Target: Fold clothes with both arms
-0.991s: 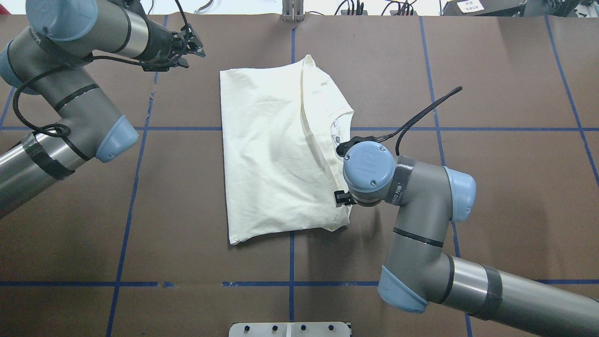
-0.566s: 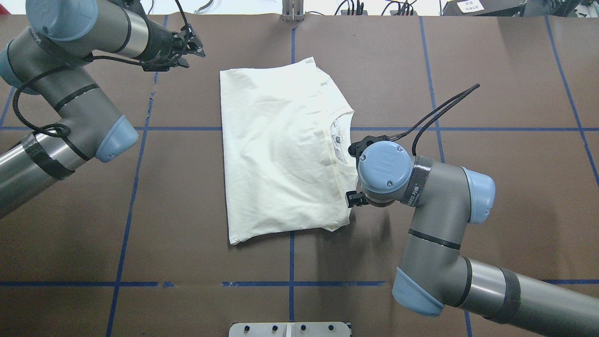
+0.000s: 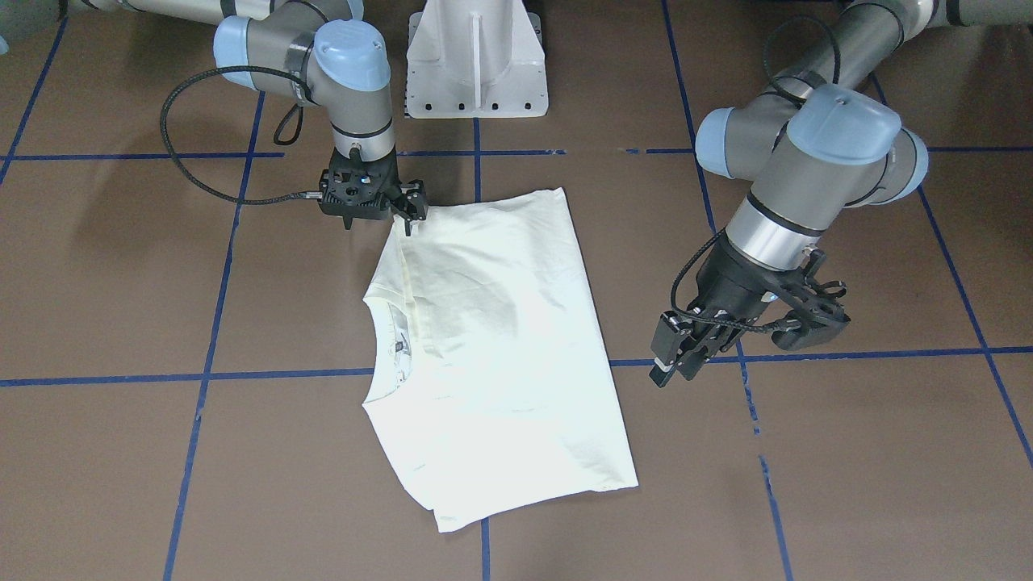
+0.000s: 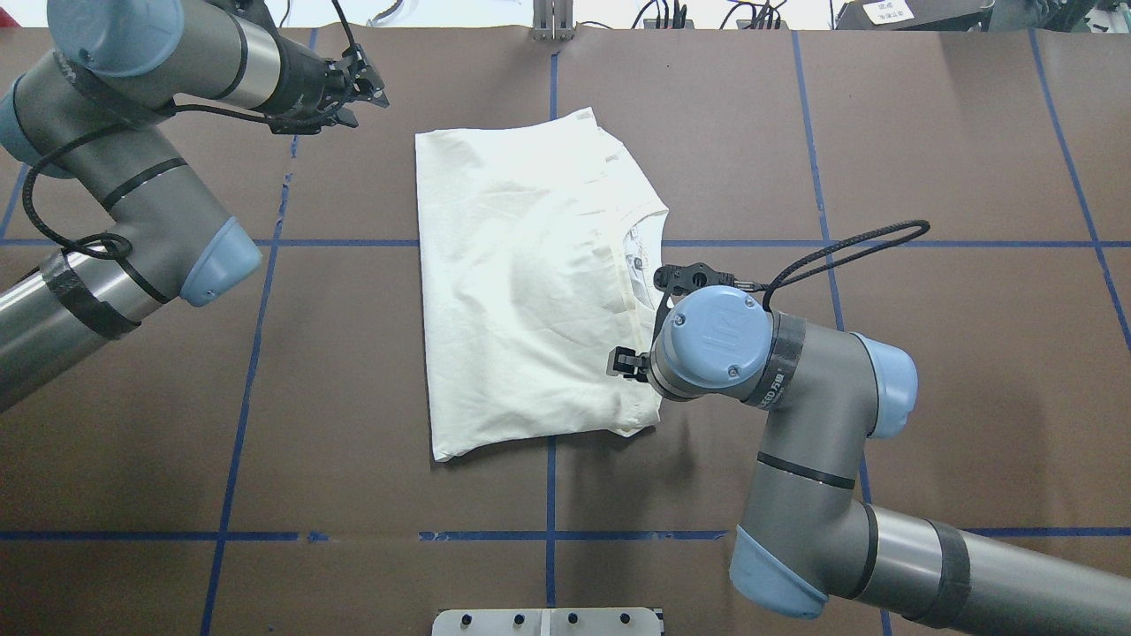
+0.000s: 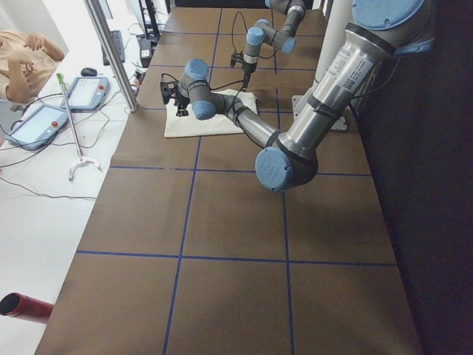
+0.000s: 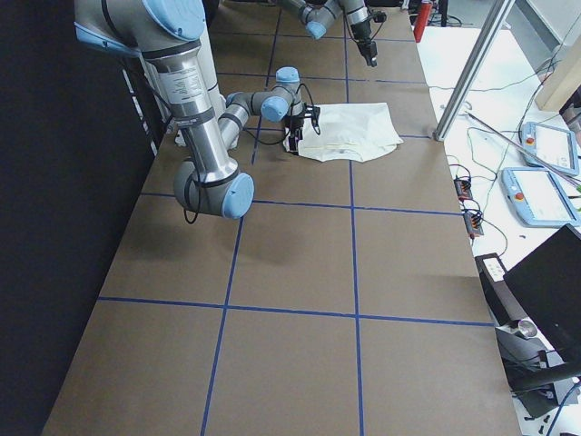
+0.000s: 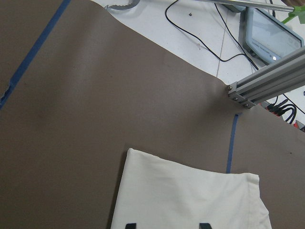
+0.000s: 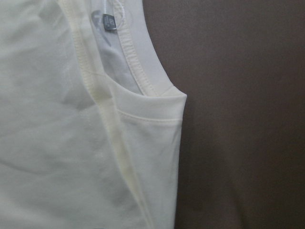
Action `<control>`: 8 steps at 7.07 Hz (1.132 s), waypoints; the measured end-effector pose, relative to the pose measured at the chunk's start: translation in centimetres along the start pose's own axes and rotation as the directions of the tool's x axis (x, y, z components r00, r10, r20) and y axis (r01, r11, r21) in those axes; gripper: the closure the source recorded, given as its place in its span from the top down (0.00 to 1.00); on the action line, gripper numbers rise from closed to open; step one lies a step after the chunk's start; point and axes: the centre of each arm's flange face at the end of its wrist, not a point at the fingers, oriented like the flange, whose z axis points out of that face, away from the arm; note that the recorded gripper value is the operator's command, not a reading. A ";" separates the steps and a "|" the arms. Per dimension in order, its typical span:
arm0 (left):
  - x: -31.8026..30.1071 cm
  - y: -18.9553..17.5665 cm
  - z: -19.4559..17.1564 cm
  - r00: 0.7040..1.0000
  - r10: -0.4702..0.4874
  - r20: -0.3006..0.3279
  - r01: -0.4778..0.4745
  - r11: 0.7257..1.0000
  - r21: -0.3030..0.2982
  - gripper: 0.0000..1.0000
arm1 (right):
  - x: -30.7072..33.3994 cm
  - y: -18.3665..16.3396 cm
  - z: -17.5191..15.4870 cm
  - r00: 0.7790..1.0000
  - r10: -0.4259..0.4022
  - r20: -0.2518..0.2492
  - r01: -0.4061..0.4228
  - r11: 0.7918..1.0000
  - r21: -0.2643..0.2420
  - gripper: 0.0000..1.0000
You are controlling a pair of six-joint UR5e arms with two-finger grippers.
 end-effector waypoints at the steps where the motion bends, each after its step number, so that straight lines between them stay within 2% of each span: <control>1: 0.0 0.0 0.0 1.000 0.000 0.000 0.000 1.000 0.000 0.53 | -0.3 0.9 0.2 0.991 0.130 0.038 -0.131 0.991 0.001 0.70; 2: 0.0 0.0 0.0 1.000 0.000 0.000 0.000 1.000 0.000 0.54 | -0.2 1.7 0.7 0.979 0.197 0.047 -0.198 0.980 0.008 0.70; 3: 0.0 0.0 0.0 1.000 -0.001 0.000 0.001 1.000 0.000 0.54 | 0.1 2.5 1.3 0.975 0.218 0.043 -0.219 0.976 0.017 0.70; 4: 0.1 0.0 0.0 1.000 -0.002 -0.002 0.002 1.000 0.001 0.54 | 0.3 3.1 1.9 0.975 0.221 0.035 -0.222 0.975 0.023 0.63; 5: 0.2 0.0 -0.1 1.000 -0.003 -0.001 0.003 1.000 0.001 0.54 | 0.3 3.4 2.3 0.975 0.220 0.031 -0.221 0.975 0.026 0.10; 6: 0.3 0.1 -0.1 1.000 -0.005 0.003 0.005 1.000 0.001 0.54 | 0.4 3.6 2.4 0.975 0.222 0.030 -0.223 0.974 0.026 0.00; 8: 0.4 0.1 -0.2 1.000 -0.007 0.006 0.007 1.000 0.001 0.54 | 0.3 3.8 2.4 0.974 0.226 0.031 -0.226 0.974 0.023 0.00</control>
